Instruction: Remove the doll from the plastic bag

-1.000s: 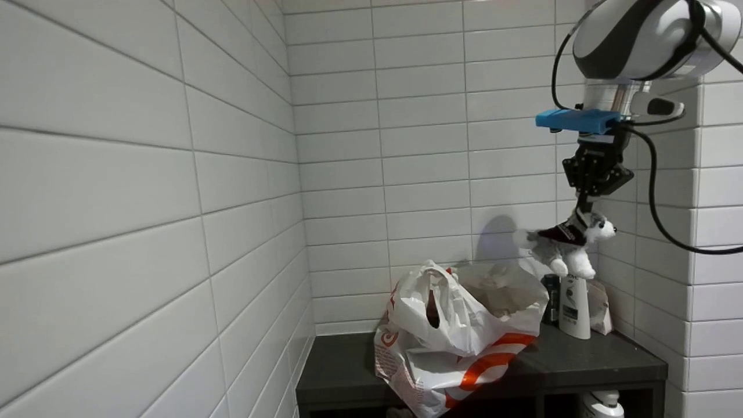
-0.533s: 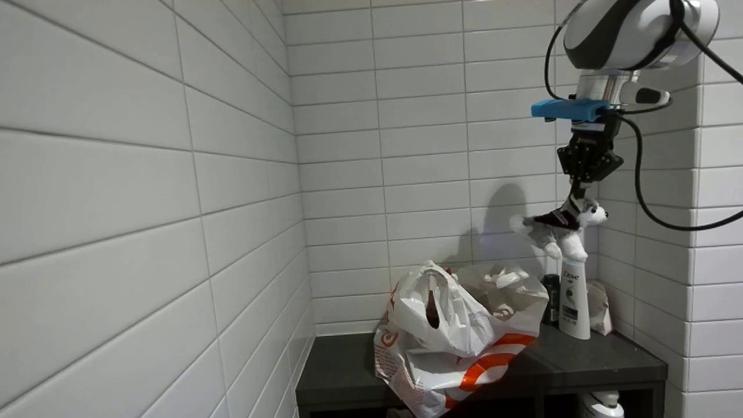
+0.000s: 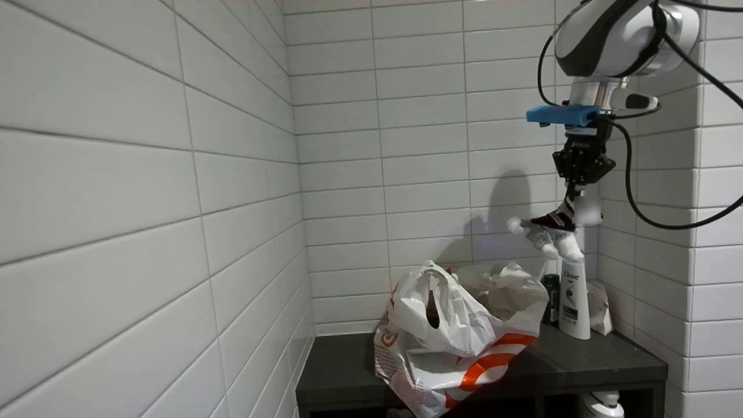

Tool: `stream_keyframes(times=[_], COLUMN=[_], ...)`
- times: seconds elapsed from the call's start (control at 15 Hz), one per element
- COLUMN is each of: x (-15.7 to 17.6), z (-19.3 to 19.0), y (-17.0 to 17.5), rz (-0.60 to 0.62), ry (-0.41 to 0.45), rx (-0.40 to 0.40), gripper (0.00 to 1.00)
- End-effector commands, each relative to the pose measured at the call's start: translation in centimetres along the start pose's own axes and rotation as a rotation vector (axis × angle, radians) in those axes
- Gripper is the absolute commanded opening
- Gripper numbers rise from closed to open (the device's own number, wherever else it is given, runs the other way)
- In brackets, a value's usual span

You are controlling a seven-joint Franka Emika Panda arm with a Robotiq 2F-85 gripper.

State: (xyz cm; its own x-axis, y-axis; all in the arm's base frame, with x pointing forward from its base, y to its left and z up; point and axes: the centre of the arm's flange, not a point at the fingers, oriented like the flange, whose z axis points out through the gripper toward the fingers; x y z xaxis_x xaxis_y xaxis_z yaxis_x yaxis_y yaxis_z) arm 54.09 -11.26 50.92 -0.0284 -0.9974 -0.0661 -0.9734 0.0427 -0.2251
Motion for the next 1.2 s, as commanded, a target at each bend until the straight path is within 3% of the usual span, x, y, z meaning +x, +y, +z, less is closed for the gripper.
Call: stream_keyframes(times=[0.0,0.33,0.87,1.13], x=[1.8,3.6,2.2,0.7], z=[-0.9,-1.5,1.0,3.6], y=[-1.1,-3.0,-6.8,-6.1], rz=[0.015,0.030,-0.025,-0.044], ry=[-0.015,-0.018,-0.009,-0.022], rx=[0.000,0.011,-0.024,-0.070], gripper=[0.01,0.01,0.01,0.01])
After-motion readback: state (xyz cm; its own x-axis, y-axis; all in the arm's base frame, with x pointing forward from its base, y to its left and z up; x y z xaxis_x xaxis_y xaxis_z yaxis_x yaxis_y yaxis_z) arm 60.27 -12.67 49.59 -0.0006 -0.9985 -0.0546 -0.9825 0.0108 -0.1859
